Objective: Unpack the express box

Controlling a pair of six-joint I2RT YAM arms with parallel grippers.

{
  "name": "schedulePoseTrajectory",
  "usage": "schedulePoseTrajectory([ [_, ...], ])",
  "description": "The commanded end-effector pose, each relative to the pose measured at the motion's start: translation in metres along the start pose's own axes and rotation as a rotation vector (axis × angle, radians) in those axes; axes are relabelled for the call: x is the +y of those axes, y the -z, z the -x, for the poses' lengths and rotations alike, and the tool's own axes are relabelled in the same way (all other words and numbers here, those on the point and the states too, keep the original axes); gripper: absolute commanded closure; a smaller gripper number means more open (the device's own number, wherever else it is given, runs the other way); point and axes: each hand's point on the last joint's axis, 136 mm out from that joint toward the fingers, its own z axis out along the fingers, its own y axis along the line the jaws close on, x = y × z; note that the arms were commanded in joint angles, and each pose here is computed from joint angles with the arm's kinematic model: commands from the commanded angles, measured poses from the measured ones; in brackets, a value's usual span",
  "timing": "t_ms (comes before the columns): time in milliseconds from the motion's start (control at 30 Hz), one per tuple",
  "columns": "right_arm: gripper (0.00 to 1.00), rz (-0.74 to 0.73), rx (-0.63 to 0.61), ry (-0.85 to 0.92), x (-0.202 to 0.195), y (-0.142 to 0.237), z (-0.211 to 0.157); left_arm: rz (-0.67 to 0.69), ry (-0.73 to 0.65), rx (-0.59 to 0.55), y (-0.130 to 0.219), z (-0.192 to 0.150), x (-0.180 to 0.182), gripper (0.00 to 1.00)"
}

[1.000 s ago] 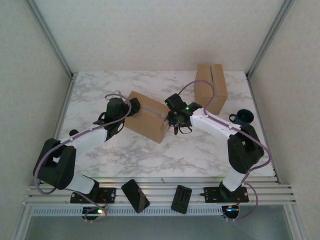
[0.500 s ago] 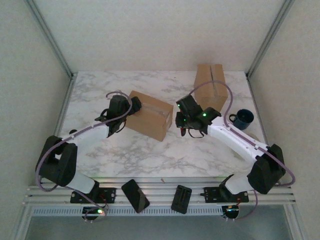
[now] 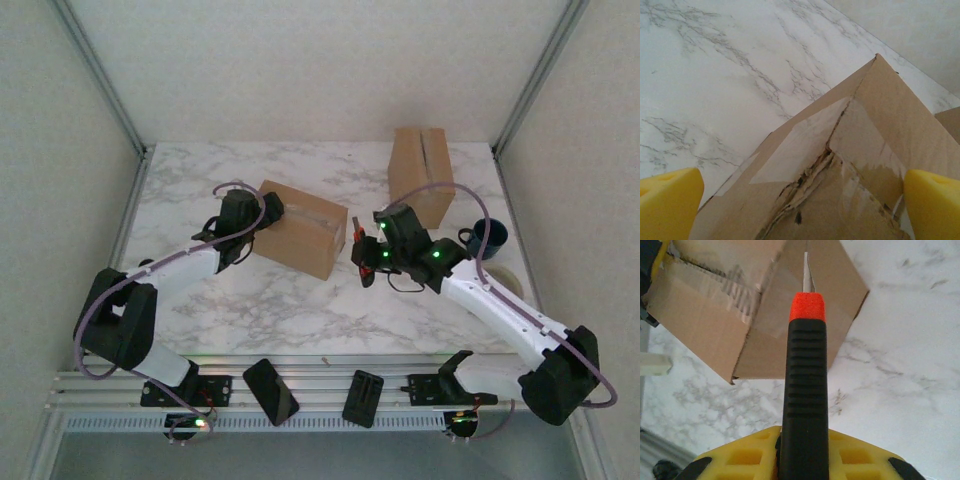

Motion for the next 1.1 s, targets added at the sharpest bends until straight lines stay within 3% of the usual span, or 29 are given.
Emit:
schedulePoseTrajectory([
  [0, 1.00, 0.195, -0.004, -0.063, 0.022, -0.002, 0.006, 0.234, -0.093, 0.254, -0.004, -0.080, 0.071, 0.01],
  [367, 1.00, 0.357, -0.015, -0.103, 0.027, 0.000, 0.011, 0.228, -0.092, 0.248, -0.003, -0.078, 0.070, 0.01],
  [1067, 1.00, 0.337, 0.058, -0.181, 0.011, -0.014, 0.000, 0.222, -0.090, 0.253, -0.004, -0.079, 0.069, 0.01],
])
